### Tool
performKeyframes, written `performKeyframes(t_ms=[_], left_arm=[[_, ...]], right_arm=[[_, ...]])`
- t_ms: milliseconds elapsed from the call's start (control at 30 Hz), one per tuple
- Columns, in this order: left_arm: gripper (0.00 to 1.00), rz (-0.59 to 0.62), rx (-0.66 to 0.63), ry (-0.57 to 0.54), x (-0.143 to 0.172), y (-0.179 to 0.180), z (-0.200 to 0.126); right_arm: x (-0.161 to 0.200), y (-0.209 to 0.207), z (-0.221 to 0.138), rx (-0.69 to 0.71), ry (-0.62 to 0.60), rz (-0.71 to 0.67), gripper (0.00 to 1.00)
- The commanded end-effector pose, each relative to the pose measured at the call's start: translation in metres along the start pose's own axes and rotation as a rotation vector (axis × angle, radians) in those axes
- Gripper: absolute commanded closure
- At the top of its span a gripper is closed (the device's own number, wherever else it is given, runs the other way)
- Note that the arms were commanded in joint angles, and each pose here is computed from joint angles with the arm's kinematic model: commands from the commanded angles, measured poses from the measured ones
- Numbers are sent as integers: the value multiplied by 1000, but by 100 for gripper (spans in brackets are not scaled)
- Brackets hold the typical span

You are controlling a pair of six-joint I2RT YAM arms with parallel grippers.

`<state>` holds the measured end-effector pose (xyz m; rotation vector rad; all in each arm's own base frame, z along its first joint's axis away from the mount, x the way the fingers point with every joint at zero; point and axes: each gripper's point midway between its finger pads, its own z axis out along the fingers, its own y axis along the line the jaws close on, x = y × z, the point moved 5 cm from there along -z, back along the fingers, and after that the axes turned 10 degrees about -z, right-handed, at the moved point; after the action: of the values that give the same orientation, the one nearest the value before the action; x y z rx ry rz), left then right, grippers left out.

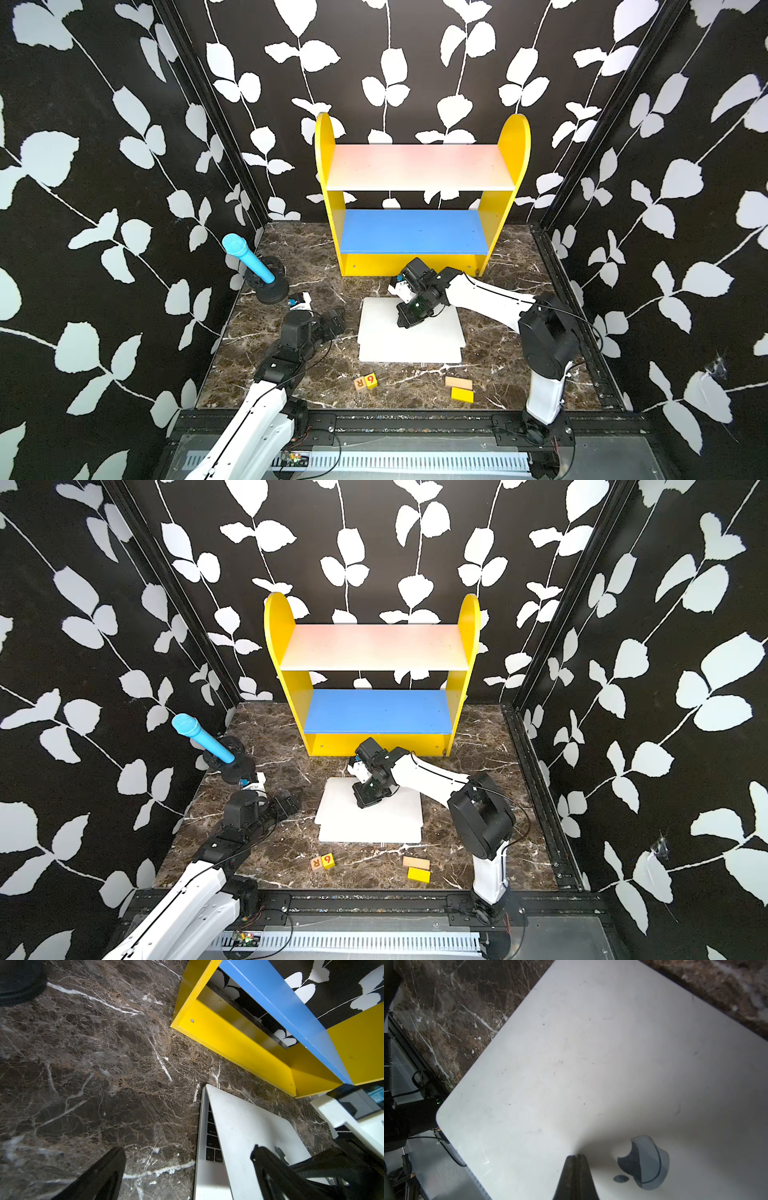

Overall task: Close the laptop lid and set it aside
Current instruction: Close the lid of the laptop.

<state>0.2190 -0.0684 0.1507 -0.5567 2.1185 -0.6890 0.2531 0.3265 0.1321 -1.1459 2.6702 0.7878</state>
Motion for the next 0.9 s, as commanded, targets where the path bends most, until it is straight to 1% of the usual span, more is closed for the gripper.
performKeyframes(t_ms=[0,867], left_arm=[[2,2,-14,13,5,5,1],[2,2,-12,13,5,5,0]], right_arm=[[10,-4,12,17,50,-1,100],[19,-17,37,44,111,20,100]])
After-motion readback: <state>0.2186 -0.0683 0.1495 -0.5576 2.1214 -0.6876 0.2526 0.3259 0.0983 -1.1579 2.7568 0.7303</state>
